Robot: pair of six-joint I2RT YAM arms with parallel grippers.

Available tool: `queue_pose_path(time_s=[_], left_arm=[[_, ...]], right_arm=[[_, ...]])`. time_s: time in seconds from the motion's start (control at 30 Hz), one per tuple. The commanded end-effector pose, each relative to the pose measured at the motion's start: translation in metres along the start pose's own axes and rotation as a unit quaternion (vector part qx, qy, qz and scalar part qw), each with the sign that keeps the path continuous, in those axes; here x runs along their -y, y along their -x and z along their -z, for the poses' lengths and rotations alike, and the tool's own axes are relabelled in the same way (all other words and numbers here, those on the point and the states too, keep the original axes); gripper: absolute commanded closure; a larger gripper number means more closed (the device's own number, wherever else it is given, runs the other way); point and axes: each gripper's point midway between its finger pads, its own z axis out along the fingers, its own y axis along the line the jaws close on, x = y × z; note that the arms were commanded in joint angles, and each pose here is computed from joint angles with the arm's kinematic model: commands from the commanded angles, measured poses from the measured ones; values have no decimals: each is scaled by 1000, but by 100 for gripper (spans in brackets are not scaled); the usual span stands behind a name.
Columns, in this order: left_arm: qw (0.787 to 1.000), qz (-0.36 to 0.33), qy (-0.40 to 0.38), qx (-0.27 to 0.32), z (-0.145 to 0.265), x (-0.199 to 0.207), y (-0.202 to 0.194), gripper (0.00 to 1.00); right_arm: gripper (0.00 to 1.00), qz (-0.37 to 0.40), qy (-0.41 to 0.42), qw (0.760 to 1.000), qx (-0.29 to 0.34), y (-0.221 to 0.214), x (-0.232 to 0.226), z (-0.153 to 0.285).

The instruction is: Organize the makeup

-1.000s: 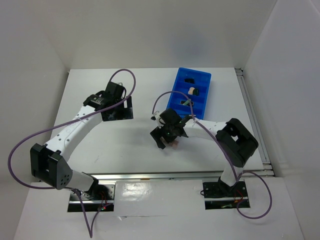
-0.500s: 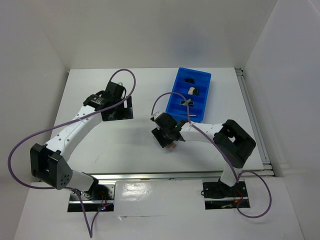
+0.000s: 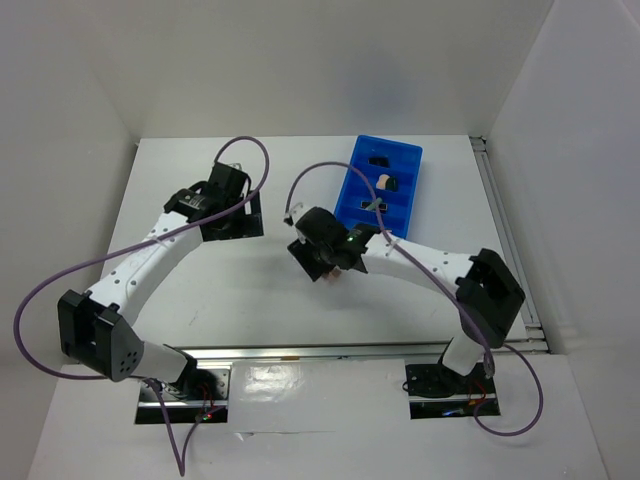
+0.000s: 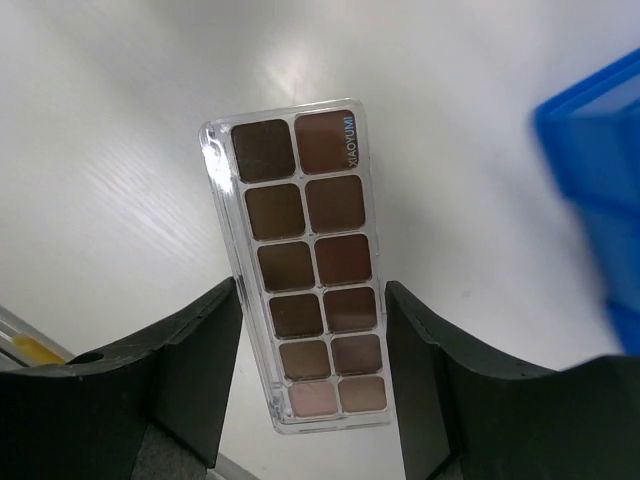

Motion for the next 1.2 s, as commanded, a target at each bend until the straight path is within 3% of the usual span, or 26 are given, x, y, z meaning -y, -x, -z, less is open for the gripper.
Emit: queue_pose_path(time_s=[0.0,0.33,0.63,0.97,1.1,1.17], left_arm=[[997,32,-1,72,31,-4,34,2],[995,50,0,92,37,-13,43,1],[996,50,4,78,25,-14,40,1],[998,48,26,39,-9,-17,31,1],[998,45,31,29,-16,-17,27,1],[998,48,35,25,-20,-20,27,1]], right_arm=[[72,15,-35,992,121,79,17,64],[72,-25,-197,959,204,162,155,72],[74,-14,-315,922,225,182,298,68],[75,58,-451,865,212,183,394,27],[75,81,-466,856,206,181,408,5],[75,93,-490,841,212,178,418,-1]])
